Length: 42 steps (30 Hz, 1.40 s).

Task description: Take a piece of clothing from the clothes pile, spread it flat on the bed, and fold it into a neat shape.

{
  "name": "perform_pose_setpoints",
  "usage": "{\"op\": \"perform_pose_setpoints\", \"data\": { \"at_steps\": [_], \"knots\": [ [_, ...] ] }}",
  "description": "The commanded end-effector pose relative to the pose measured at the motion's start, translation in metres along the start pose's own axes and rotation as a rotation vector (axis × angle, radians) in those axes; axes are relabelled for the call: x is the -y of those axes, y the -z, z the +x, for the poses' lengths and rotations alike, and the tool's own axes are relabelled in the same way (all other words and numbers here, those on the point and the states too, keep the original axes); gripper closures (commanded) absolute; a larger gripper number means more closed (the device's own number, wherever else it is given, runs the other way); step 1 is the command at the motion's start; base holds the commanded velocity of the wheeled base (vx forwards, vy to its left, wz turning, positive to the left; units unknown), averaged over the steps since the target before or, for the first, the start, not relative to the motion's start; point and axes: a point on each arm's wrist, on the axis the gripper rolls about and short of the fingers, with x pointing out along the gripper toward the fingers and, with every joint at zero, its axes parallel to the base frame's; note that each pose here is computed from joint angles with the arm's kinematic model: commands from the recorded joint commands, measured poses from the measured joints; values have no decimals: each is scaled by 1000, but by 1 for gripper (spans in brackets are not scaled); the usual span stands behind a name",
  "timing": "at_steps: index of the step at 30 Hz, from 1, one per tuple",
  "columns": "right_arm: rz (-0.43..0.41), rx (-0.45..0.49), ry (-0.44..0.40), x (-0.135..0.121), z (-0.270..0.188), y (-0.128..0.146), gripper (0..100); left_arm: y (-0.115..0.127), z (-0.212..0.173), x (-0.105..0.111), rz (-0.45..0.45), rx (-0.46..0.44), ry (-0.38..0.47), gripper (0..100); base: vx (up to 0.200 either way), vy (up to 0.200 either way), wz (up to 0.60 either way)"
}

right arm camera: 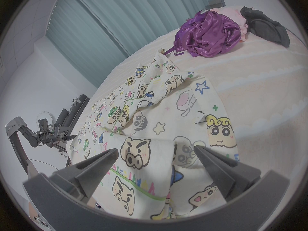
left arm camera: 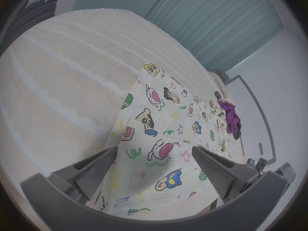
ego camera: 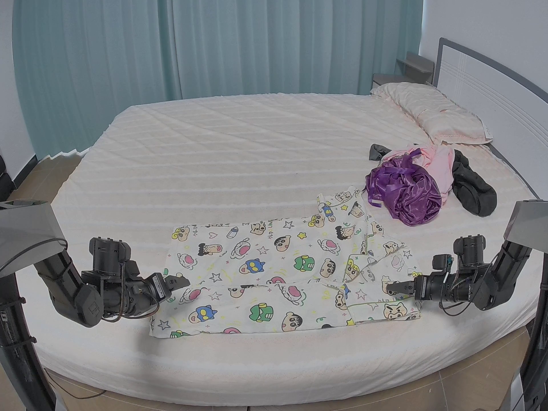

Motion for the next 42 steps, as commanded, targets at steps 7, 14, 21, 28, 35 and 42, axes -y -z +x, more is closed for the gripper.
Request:
{"op": "perform_pose_setpoints", "data": {
  "at_steps": [7, 14, 21, 28, 35, 42],
  "knots": [
    [5, -17, -3, 1, 4, 4, 0, -3, 1, -7, 37, 13, -49, 0, 0, 0, 0],
    [4, -23, -2, 0, 5, 6, 100, 3, 6, -11, 75, -12, -69, 100, 0, 0, 0],
    [7, -26, -2, 1, 6, 7, 100, 6, 10, -14, 68, -28, -79, 100, 0, 0, 0],
    [-11, 21, -10, -2, 4, -3, 100, 8, 7, -15, 66, -31, -84, 100, 0, 0, 0],
    [-57, 93, -26, -9, 5, -12, 100, 8, 7, -15, 66, -31, -84, 100, 0, 0, 0],
    [-60, 83, 6, -7, 15, -8, 100, 8, 9, -15, 67, -32, -85, 100, 0, 0, 0]
  ]
}}
